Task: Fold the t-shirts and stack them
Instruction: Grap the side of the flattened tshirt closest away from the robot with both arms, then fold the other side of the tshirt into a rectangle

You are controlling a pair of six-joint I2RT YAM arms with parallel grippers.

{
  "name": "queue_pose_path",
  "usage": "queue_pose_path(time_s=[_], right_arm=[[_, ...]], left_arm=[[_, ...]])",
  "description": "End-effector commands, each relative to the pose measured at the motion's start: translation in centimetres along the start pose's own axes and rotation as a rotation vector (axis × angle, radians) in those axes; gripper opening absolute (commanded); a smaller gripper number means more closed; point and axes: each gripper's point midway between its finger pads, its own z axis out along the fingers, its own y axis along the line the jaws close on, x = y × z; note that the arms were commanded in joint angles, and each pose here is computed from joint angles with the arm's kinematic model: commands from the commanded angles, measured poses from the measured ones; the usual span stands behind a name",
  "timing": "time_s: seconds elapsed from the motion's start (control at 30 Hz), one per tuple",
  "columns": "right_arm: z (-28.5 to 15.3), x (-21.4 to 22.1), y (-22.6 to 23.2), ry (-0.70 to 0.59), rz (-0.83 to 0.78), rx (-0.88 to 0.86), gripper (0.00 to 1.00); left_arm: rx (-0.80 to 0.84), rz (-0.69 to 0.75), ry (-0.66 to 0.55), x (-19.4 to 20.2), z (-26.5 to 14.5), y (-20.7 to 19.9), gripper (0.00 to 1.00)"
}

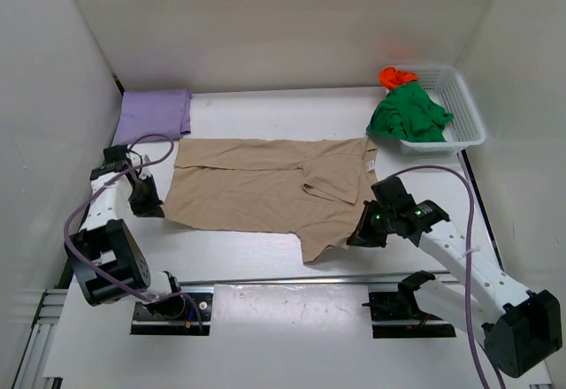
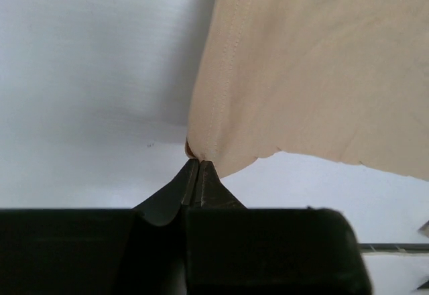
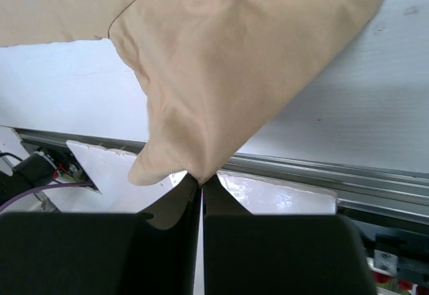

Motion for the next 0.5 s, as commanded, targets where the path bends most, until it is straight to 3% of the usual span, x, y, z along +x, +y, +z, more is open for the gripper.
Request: queue_pose_path(time_s=[0.0, 0.17, 0.27, 0.47], right_arm=[[-1.3, 0.2, -0.9, 0.005, -0.017, 0.055, 0.0], [-4.1, 0.6, -0.8, -0.008, -0.032, 0.053, 0.0], [-6.2, -0.1, -0.9, -0.05, -0.025, 0.067, 0.0], [-8.4, -5.3, 0.8, -0.144, -0.059, 0.05, 0.0]], left_arm=[[-0.001, -0.006, 0.001, -0.3, -1.9, -0.2, 0.11], [-0.057, -0.049, 0.134, 2.6, -3.7, 0.8, 0.11], [-0.098, -0.078, 0.156, 3.2, -4.9, 1.8, 0.11], [-0.087, -0.08, 0.166, 2.1, -4.7, 1.7, 0.11]])
